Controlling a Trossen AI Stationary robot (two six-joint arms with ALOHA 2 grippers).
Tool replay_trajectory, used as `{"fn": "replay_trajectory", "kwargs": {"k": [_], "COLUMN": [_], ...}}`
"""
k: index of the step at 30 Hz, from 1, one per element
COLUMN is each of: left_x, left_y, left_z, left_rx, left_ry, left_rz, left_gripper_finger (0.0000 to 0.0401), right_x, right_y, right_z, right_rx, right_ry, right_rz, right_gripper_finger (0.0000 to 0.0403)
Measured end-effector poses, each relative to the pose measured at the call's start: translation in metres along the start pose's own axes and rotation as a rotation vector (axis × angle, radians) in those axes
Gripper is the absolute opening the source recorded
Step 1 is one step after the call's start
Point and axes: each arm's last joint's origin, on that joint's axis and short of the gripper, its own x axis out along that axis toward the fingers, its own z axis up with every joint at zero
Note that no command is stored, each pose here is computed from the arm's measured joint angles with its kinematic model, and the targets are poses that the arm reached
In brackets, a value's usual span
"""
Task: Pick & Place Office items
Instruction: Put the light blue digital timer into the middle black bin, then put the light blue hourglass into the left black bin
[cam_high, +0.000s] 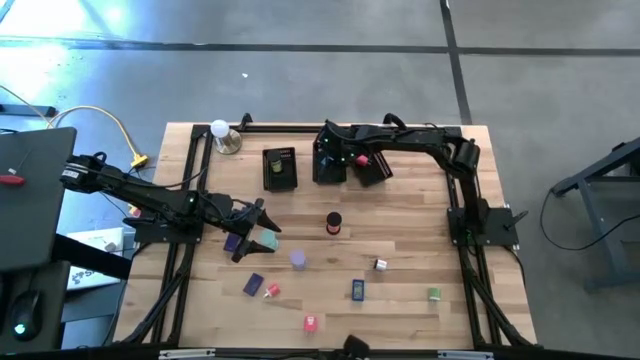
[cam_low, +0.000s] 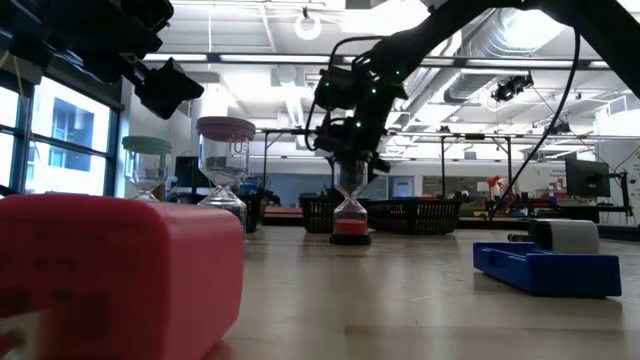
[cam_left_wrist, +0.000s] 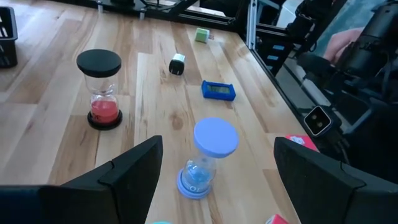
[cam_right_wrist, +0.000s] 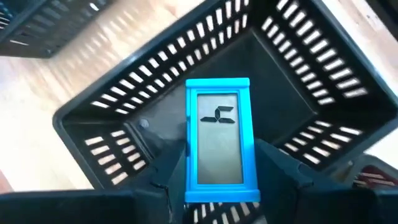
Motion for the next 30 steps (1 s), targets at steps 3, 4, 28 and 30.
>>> {"fn": "replay_trajectory", "kwargs": {"k": [3,4,28,30], "left_x": [0.0,0.0,0.0,0.0], "left_y": [0.0,0.0,-0.002,-0.002], "left_z": [0.0,0.0,0.001,0.003], "left_rx": [0.004,0.004,-0.051,-0.05], "left_ry": [0.0,0.0,-0.021,-0.047], "left_rz": [0.0,0.0,0.0,0.024], "left_gripper_finger": [0.0301,0.0301,0.0301,0.0301], "right_x": [0.0,0.0,-0.033,-0.052], "right_y": [0.001,0.001,0.021,0.032], "right_z": [0.001,0.002,0.01,0.01], "right_rx": [-0.006,-0.011,-0.114,-0.135], "right_ry": [-0.012,-0.018,-0.171,-0.216], "right_rz": [0.026,0.036,-0.013,-0.013], "right_gripper_finger": [0.0138,0.0138,0.0269,0.0269]}}
